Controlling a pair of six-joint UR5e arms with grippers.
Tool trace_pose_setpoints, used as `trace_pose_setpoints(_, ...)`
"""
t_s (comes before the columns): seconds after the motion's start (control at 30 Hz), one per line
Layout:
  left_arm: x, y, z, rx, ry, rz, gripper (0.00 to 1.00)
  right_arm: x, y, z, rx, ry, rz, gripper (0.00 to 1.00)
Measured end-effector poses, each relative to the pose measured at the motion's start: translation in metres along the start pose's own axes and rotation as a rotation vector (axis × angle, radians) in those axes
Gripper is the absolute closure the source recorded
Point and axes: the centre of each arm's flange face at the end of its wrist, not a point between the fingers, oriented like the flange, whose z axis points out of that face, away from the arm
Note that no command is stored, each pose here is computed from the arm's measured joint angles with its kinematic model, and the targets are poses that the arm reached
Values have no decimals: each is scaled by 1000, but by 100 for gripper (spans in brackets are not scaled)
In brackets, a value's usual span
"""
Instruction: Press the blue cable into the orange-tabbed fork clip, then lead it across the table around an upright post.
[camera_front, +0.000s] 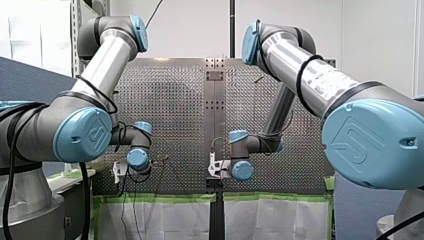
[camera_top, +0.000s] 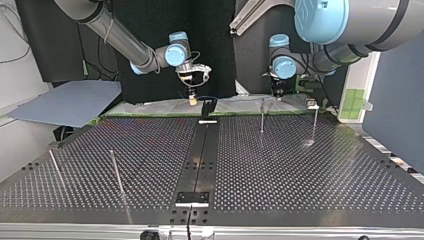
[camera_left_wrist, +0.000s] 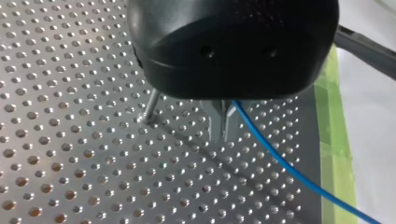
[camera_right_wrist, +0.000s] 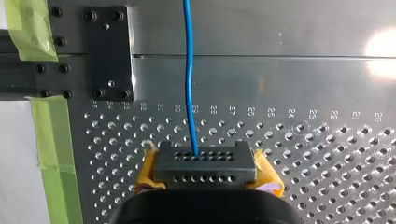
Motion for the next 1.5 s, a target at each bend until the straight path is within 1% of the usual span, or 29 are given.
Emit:
trace_pose_setpoints(0.17,3,-1,1,18,10,-12,99,0,6,2,-14,1,-8,100)
trace_pose_setpoints(0.43,-9,-6,15,35,10,-25,99,-1,12,3,-32,1,2,100)
trace_pose_setpoints(0.63,-24,-9,30,36,16,-25,99,-1,19,5,-44,-2,5,100)
trace_pose_setpoints(0.77,-31,-7,37,28,25,-26,99,0,24,6,-51,-4,6,100)
trace_pose_setpoints(0.93,-38,-5,44,24,18,-32,99,1,30,9,-60,-6,6,100)
trace_pose_setpoints(1.17,-44,0,50,20,8,-40,99,8,45,18,-81,5,9,100)
trace_pose_setpoints(1.37,-47,3,53,25,2,-55,99,17,49,28,-87,14,5,100)
trace_pose_setpoints(1.5,-47,4,55,29,-2,-64,99,21,50,31,-88,19,4,100)
